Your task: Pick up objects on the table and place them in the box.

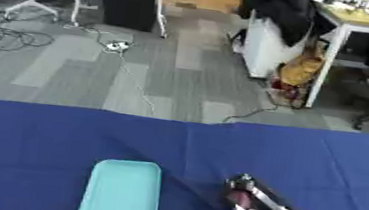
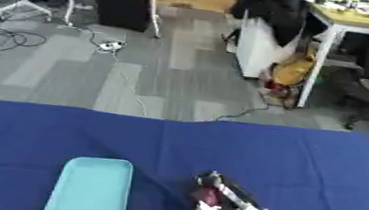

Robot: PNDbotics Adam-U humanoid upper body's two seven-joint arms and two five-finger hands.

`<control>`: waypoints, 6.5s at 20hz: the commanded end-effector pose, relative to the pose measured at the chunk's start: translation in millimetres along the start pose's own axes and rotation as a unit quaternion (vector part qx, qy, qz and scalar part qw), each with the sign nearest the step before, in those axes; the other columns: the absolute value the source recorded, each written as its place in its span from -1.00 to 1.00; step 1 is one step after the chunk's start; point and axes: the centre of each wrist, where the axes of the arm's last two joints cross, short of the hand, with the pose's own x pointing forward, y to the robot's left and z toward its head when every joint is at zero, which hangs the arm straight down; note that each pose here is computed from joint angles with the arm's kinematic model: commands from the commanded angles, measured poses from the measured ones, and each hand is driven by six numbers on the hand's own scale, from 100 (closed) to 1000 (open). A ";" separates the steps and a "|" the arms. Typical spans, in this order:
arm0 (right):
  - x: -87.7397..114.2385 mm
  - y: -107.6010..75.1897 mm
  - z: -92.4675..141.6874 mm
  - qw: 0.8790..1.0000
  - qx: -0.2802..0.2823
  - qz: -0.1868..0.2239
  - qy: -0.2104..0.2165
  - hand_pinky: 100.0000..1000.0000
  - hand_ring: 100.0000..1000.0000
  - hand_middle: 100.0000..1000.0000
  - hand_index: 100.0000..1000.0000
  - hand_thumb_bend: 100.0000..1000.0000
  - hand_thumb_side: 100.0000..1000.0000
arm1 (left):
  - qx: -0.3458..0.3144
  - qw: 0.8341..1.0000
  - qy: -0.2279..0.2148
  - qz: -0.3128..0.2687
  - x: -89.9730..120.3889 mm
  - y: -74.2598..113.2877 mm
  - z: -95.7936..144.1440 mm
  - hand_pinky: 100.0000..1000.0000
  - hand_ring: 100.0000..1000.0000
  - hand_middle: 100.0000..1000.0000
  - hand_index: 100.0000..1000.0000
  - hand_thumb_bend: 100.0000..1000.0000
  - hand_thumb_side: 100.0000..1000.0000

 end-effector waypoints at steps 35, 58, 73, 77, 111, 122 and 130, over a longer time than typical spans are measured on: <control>119.0 -63.2 -90.9 0.937 0.076 0.170 -0.296 -1.00 -1.00 -1.00 -0.38 -1.00 0.49 | -0.012 1.000 -0.021 -0.002 5.5 2.7 -11.2 -0.20 -0.11 0.15 0.41 -0.29 0.59; 121.5 -41.3 -133.6 0.926 0.119 0.162 -0.319 -1.00 -1.00 -1.00 -0.38 -1.00 0.50 | 0.006 0.999 -0.049 0.017 7.4 -3.4 -24.4 -0.19 -0.10 0.15 0.41 -0.31 0.60; 124.0 -29.8 -146.0 0.921 0.134 0.149 -0.333 -1.00 -1.00 -1.00 -0.36 -1.00 0.49 | 0.013 0.997 -0.068 0.027 9.7 -6.7 -34.7 -0.18 -0.10 0.16 0.41 -0.32 0.60; 123.6 -26.1 -148.8 0.921 0.137 0.145 -0.335 -1.00 -1.00 -1.00 -0.36 -1.00 0.50 | 0.015 0.997 -0.071 0.030 10.1 -7.7 -36.6 -0.18 -0.10 0.16 0.41 -0.32 0.60; 124.4 -13.2 -158.4 0.919 0.140 0.156 -0.334 -1.00 -1.00 -1.00 -0.34 -0.97 0.56 | 0.023 0.991 -0.113 0.068 18.0 -21.5 -62.8 -0.15 -0.08 0.17 0.41 -0.34 0.62; 145.9 -20.2 -157.5 0.899 0.148 0.233 -0.340 -1.00 -0.27 -0.04 0.10 -0.42 0.83 | 0.023 0.991 -0.116 0.070 18.3 -21.8 -63.7 -0.16 -0.08 0.17 0.41 -0.34 0.62; 144.6 -15.6 -151.9 0.887 0.175 0.287 -0.317 -0.19 0.29 0.45 0.45 -0.18 1.00 | 0.022 0.991 -0.114 0.069 17.9 -21.4 -62.6 -0.16 -0.08 0.17 0.41 -0.34 0.62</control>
